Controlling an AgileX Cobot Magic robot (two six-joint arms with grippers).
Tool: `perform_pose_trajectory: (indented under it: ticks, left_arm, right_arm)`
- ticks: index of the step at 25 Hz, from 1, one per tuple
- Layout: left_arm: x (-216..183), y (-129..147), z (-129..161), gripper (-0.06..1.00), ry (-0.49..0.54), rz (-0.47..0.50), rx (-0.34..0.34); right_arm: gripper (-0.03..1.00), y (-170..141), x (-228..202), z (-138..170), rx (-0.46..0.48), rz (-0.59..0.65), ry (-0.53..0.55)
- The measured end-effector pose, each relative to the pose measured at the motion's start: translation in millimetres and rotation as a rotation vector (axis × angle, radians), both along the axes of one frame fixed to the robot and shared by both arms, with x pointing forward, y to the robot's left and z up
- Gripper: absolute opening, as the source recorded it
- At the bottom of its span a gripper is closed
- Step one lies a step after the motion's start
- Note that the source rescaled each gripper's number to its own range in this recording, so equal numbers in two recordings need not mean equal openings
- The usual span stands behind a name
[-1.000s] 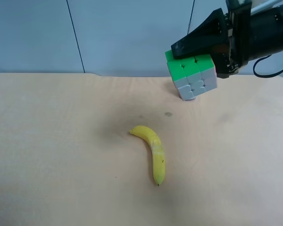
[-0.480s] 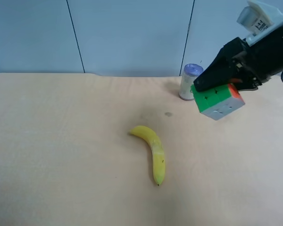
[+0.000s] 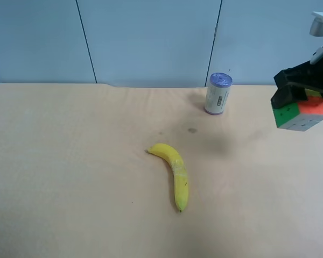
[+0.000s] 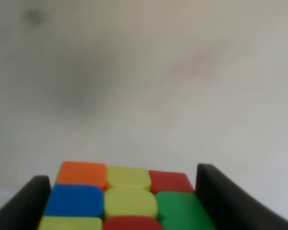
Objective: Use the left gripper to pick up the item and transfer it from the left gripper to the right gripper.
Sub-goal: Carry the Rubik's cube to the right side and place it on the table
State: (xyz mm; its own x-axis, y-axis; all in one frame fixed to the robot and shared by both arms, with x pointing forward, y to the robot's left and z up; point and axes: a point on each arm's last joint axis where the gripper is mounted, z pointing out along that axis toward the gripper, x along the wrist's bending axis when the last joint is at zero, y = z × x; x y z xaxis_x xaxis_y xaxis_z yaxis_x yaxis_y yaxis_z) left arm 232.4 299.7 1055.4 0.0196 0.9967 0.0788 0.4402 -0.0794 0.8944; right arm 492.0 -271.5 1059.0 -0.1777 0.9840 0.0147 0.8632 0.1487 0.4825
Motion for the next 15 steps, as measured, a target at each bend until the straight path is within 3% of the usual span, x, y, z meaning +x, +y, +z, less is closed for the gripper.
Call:
perform_pose_trajectory:
  ticks: [7, 15]
  left_arm:
    - [0.0, 0.0, 0.0, 1.00, 0.000, 0.000, 0.000]
    - [0.0, 0.0, 0.0, 1.00, 0.000, 0.000, 0.000]
  right_arm:
    - [0.00, -4.0, 27.7, -33.2, -0.061, -0.042, 0.040]
    - [0.00, -0.8, 56.2, -98.5, -0.067, -0.040, 0.188]
